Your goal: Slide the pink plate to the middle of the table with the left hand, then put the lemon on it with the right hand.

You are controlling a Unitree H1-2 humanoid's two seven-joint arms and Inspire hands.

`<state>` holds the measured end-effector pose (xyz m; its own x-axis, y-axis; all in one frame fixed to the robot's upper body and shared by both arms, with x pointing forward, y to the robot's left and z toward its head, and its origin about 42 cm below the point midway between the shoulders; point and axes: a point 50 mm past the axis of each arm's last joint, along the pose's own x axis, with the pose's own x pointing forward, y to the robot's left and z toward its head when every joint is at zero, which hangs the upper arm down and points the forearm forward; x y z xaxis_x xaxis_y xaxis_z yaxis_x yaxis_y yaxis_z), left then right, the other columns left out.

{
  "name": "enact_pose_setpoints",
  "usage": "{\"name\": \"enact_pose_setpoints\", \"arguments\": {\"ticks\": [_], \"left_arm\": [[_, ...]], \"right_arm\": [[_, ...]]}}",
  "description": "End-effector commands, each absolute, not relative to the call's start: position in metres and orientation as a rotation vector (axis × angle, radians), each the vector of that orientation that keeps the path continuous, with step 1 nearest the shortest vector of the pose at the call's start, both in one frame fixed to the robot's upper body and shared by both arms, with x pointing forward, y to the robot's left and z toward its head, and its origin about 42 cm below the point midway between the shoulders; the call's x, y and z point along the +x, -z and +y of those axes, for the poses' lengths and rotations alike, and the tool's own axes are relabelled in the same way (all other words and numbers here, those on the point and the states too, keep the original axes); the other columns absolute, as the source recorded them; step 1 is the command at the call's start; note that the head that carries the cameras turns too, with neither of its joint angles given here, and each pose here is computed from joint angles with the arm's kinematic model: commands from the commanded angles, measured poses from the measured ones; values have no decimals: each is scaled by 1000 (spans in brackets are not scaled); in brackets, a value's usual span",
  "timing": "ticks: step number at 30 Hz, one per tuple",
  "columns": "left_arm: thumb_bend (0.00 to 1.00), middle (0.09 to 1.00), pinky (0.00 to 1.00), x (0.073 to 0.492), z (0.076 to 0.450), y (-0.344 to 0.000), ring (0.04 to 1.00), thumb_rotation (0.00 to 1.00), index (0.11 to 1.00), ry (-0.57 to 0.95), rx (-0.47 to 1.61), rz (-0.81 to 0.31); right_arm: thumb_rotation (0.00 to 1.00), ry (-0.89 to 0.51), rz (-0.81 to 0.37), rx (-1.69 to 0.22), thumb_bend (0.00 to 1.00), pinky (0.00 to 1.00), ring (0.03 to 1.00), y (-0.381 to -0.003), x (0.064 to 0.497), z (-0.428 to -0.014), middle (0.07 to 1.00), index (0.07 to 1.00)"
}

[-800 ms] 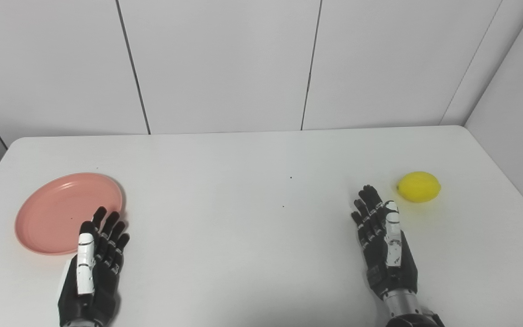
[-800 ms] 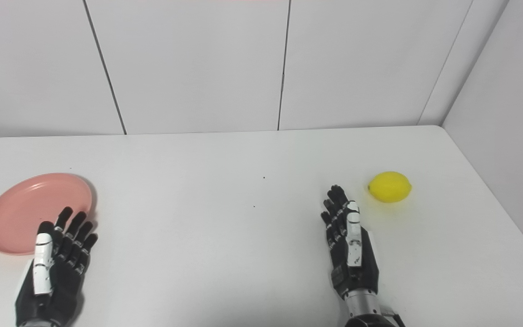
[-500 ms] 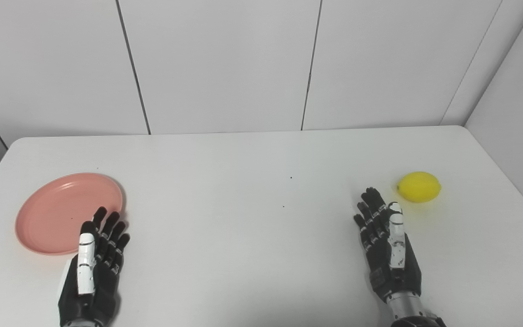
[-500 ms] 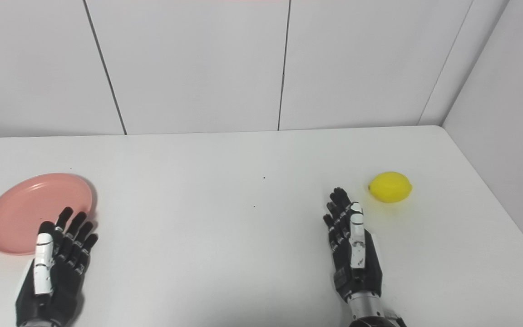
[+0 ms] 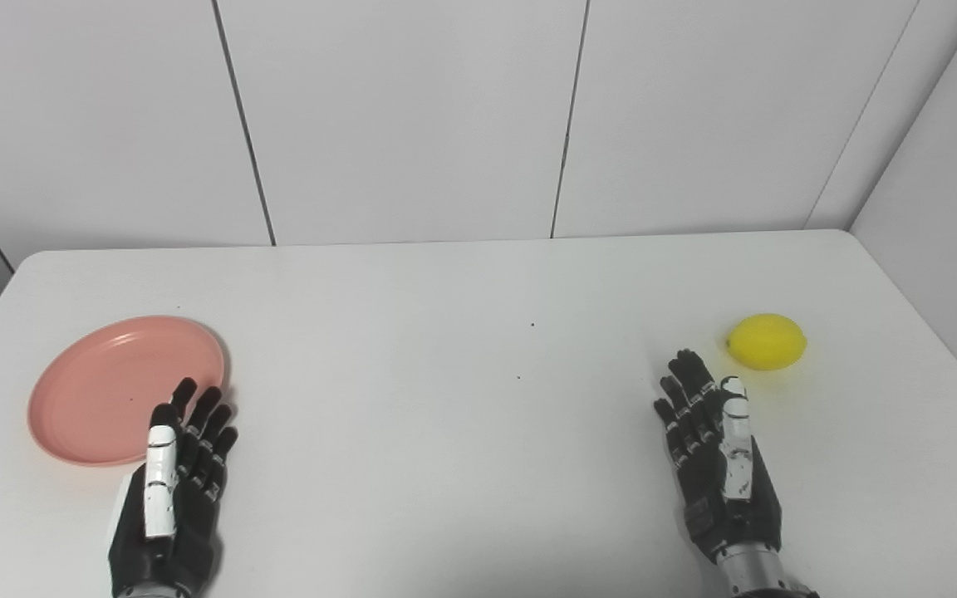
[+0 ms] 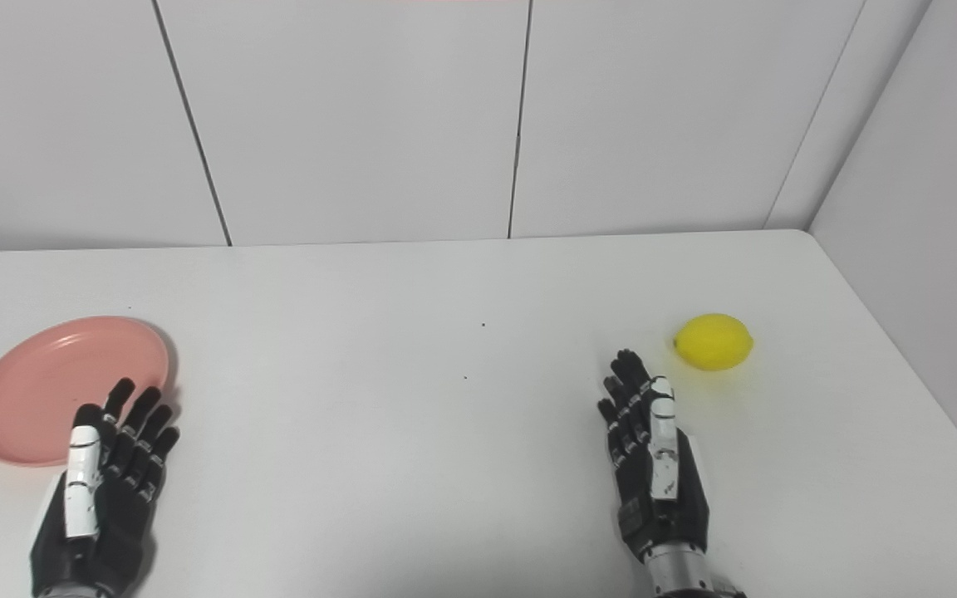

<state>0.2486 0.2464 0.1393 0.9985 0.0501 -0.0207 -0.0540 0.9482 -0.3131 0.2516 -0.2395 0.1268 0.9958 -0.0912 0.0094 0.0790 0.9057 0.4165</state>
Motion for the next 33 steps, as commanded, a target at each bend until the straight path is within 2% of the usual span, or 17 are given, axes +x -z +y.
{"name": "enact_pose_setpoints", "arguments": {"ticks": [1, 12, 16, 23, 26, 33], "left_arm": [[597, 942, 1000, 244, 241, -142, 952, 833, 936, -44, -301, -28], [609, 917, 970, 244, 219, -132, 923, 790, 910, -52, -279, -41], [609, 909, 944, 246, 213, -127, 910, 785, 898, -65, -275, -40], [615, 903, 939, 248, 202, -119, 906, 776, 889, -71, -276, -43], [622, 900, 933, 248, 200, -115, 903, 769, 887, -73, -275, -43], [648, 893, 925, 246, 201, -111, 896, 739, 886, -86, -278, -56]], "right_arm": [[909, 88, -1, 423, 730, 1000, 984, -123, 250, -248, 953, 911], [891, 92, 7, 437, 725, 1000, 982, -114, 253, -272, 966, 919], [919, 85, 0, 429, 701, 1000, 979, -108, 256, -279, 963, 926], [908, 67, 2, 428, 723, 1000, 1000, -98, 258, -291, 984, 940], [936, 50, 0, 428, 694, 1000, 1000, -94, 258, -295, 999, 975], [943, 45, 11, 434, 685, 1000, 1000, -91, 256, -293, 1000, 978]]}}
